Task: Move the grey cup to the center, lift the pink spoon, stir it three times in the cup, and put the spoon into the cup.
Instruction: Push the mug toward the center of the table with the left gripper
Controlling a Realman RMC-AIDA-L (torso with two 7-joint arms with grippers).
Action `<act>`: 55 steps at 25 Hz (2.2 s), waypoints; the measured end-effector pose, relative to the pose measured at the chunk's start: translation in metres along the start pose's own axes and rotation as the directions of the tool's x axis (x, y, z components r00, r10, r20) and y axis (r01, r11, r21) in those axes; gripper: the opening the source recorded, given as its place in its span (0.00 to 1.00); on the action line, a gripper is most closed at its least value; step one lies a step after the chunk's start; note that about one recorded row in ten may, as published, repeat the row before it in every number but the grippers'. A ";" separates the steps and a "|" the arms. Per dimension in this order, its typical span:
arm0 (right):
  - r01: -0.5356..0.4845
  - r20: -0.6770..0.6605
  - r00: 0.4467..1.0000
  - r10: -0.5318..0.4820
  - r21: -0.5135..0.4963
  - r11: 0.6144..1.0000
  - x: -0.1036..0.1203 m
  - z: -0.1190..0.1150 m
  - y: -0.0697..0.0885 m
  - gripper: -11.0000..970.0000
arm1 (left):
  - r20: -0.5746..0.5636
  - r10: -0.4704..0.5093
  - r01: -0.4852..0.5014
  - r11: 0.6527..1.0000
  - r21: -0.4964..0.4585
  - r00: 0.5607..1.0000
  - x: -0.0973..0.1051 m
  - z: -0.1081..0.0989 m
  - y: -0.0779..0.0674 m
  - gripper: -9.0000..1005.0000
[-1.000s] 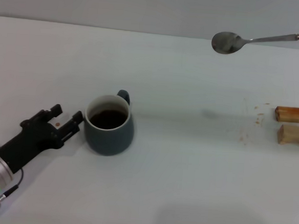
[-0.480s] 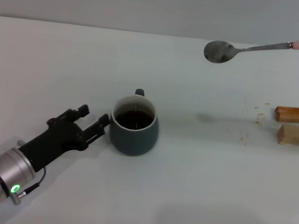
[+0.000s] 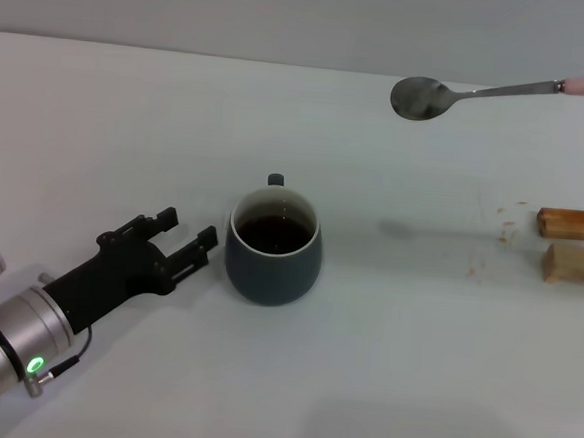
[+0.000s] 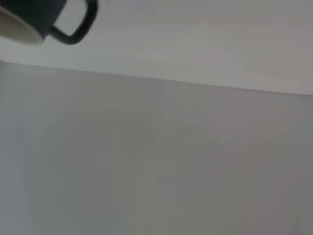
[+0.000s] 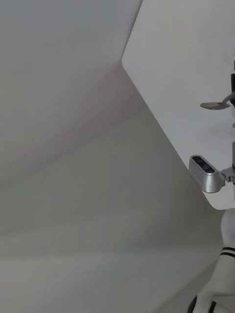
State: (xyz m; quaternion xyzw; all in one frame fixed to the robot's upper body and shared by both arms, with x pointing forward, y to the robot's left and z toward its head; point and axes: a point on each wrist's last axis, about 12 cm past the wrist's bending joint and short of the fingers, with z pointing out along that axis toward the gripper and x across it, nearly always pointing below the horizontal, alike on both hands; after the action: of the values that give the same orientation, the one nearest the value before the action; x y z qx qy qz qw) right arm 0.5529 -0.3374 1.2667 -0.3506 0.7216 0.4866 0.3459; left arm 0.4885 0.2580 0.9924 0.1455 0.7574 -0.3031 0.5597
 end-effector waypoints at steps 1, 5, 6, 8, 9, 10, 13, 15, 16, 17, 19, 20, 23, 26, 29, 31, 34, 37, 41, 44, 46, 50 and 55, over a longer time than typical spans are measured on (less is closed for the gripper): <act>0.000 0.001 1.000 0.000 -0.002 1.000 0.000 0.000 0.000 0.11 | -0.004 0.000 0.000 1.000 -0.014 1.000 0.000 0.000 0.002 0.69; -0.015 0.008 1.000 0.015 -0.020 1.000 0.004 0.002 -0.003 0.11 | -0.006 -0.009 0.008 0.998 -0.064 1.000 -0.002 0.002 0.009 0.69; -0.019 0.010 1.000 0.019 -0.025 1.000 0.005 0.003 -0.003 0.11 | -0.005 -0.011 0.011 0.997 -0.070 1.000 -0.003 0.003 0.010 0.69; -0.021 0.012 1.000 0.021 -0.028 0.999 0.006 0.003 -0.004 0.11 | 0.000 -0.014 0.014 0.997 -0.079 1.000 -0.004 0.005 0.010 0.69; -0.021 0.012 1.000 0.021 -0.028 0.999 0.007 0.003 -0.004 0.11 | 0.001 -0.015 0.015 0.997 -0.080 1.000 -0.004 0.006 0.010 0.69; -0.019 0.013 1.000 0.020 -0.028 0.999 0.007 0.003 -0.004 0.11 | 0.003 -0.015 0.015 0.997 -0.080 1.000 -0.005 0.007 0.010 0.69; -0.017 0.014 1.000 0.017 -0.029 0.999 0.007 0.003 -0.004 0.11 | 0.007 -0.015 0.016 0.997 -0.073 1.000 -0.006 0.010 0.009 0.69; -0.017 0.014 1.000 0.017 -0.029 0.999 0.007 0.003 -0.004 0.12 | 0.012 -0.019 0.020 0.998 -0.066 1.000 -0.007 0.013 0.007 0.69; -0.017 0.014 1.000 0.017 -0.029 0.999 0.007 0.003 -0.004 0.12 | 0.016 -0.021 0.022 0.998 -0.061 1.000 -0.008 0.015 0.005 0.69; -0.017 0.014 1.000 0.017 -0.029 0.999 0.007 0.003 -0.004 0.12 | 0.018 -0.023 0.024 0.998 -0.058 1.000 -0.008 0.016 0.004 0.69; -0.017 0.014 1.000 0.017 -0.029 0.999 0.007 0.003 -0.004 0.12 | 0.021 -0.027 0.028 0.998 -0.053 0.999 -0.009 0.018 0.002 0.69; -0.017 0.013 1.000 0.017 -0.029 0.999 0.007 0.003 -0.004 0.12 | 0.022 -0.030 0.031 0.998 -0.051 0.999 -0.009 0.019 0.001 0.69; -0.016 0.013 1.000 0.017 -0.029 0.999 0.007 0.003 -0.004 0.12 | 0.022 -0.034 0.035 0.998 -0.044 0.999 -0.009 0.022 -0.002 0.69; -0.016 0.014 1.000 0.016 -0.030 0.999 0.008 0.003 -0.004 0.12 | 0.017 -0.038 0.038 0.999 -0.033 0.999 -0.009 0.028 -0.006 0.69; -0.015 0.014 1.000 0.016 -0.030 0.999 0.008 0.003 -0.004 0.12 | 0.012 -0.040 0.040 0.999 -0.032 0.999 -0.009 0.029 -0.008 0.69; -0.015 0.014 1.000 0.016 -0.031 0.999 0.008 0.004 -0.004 0.12 | 0.011 -0.040 0.041 0.999 -0.028 0.999 -0.008 0.030 -0.009 0.69; -0.014 0.015 1.000 0.015 -0.030 0.999 0.008 0.004 -0.004 0.11 | 0.006 -0.042 0.042 0.999 -0.017 0.999 -0.008 0.031 -0.012 0.69; -0.012 0.017 1.000 0.012 -0.027 1.000 0.008 0.004 -0.005 0.11 | 0.003 -0.046 0.046 0.999 -0.003 0.999 -0.007 0.033 -0.014 0.69; -0.012 0.014 1.000 0.012 -0.026 1.000 0.007 0.005 -0.005 0.11 | 0.004 -0.054 0.054 0.998 0.027 0.999 -0.007 0.037 -0.022 0.69; -0.015 0.000 1.000 0.015 -0.032 0.999 0.008 0.008 -0.006 0.11 | 0.006 -0.060 0.060 0.997 0.042 0.998 -0.007 0.038 -0.027 0.69; -0.018 -0.005 1.000 0.018 -0.040 0.999 0.007 0.010 -0.007 0.11 | 0.005 -0.061 0.061 0.997 0.055 0.998 -0.007 0.040 -0.030 0.69; -0.022 -0.003 1.000 0.022 -0.033 0.999 0.006 0.011 -0.009 0.11 | 0.006 -0.064 0.063 0.996 0.069 0.998 -0.007 0.042 -0.034 0.69; -0.019 -0.005 1.000 0.019 -0.007 1.000 0.004 0.008 -0.011 0.11 | 0.017 -0.067 0.066 0.995 0.071 0.998 -0.010 0.043 -0.034 0.69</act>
State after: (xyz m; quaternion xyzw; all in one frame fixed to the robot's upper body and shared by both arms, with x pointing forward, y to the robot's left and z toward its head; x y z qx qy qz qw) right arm 0.5615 -0.3342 1.2555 -0.3462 0.7239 0.4917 0.3381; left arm 0.5053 0.2065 1.0033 0.1371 0.7452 -0.3496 0.5510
